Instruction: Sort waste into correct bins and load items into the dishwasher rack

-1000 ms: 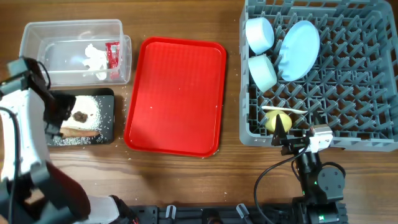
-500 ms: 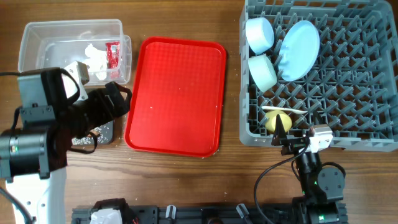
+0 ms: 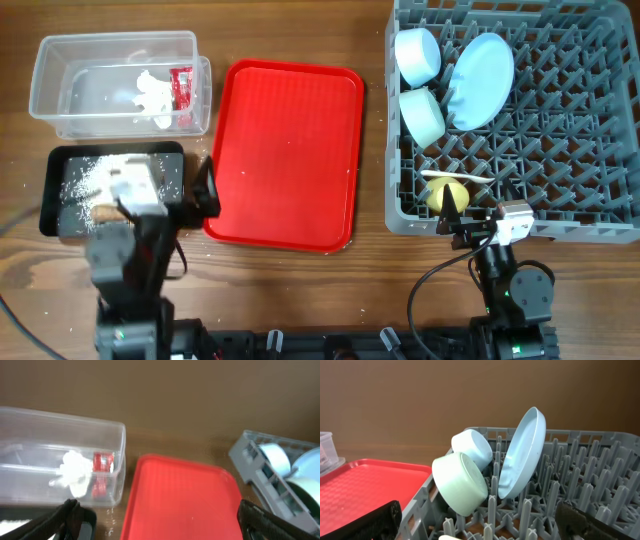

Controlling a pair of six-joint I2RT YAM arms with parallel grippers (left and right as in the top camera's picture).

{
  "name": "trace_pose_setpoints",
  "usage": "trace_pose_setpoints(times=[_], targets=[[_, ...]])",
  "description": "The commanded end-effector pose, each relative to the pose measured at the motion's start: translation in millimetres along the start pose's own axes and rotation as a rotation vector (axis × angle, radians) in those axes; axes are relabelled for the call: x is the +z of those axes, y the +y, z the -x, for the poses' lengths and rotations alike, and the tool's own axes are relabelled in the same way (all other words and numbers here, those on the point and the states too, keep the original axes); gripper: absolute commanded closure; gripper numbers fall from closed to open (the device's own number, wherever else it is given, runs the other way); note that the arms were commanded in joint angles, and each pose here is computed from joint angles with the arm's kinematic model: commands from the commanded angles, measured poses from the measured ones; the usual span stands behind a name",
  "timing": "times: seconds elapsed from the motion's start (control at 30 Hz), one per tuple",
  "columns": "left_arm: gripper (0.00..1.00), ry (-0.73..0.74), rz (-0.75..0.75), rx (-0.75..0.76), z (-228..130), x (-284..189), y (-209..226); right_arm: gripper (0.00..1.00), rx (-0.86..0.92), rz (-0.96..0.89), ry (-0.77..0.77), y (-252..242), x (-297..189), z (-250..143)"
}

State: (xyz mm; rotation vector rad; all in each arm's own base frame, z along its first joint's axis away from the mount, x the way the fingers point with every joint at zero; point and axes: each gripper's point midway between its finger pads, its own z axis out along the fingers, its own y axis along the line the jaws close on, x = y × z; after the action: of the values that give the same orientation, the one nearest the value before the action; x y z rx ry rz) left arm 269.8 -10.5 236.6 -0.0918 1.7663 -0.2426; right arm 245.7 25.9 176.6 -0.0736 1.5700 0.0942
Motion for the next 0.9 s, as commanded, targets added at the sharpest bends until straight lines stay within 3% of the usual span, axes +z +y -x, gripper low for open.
trace_pose_setpoints(times=[0.0,0.13,0.4,0.63,0.87], targets=[[0.0,-0.074,0.065,-0.001,-33.8,-8.8,19.6,0.0,-0.01,-0.013,-0.008,-2.7,-0.2,0.3],[0.0,-0.121,0.101,0.004,-52.1,-13.6,30.0,0.0,-0.01,-0.013,-0.008,-2.7,-0.2,0.3],[0.0,-0.176,0.138,0.009,-56.1,-19.8,37.5,0.0,-0.01,-0.013,-0.008,-2.7,-0.2,0.3],[0.0,-0.087,0.153,-0.002,-80.4,-16.1,42.3,0.0,-0.011,-0.013,-0.008,-2.7,-0.2,0.3],[0.0,-0.088,0.152,-0.003,-80.1,-16.1,42.2,0.0,-0.01,-0.013,-0.008,-2.7,-0.2,0.3]])
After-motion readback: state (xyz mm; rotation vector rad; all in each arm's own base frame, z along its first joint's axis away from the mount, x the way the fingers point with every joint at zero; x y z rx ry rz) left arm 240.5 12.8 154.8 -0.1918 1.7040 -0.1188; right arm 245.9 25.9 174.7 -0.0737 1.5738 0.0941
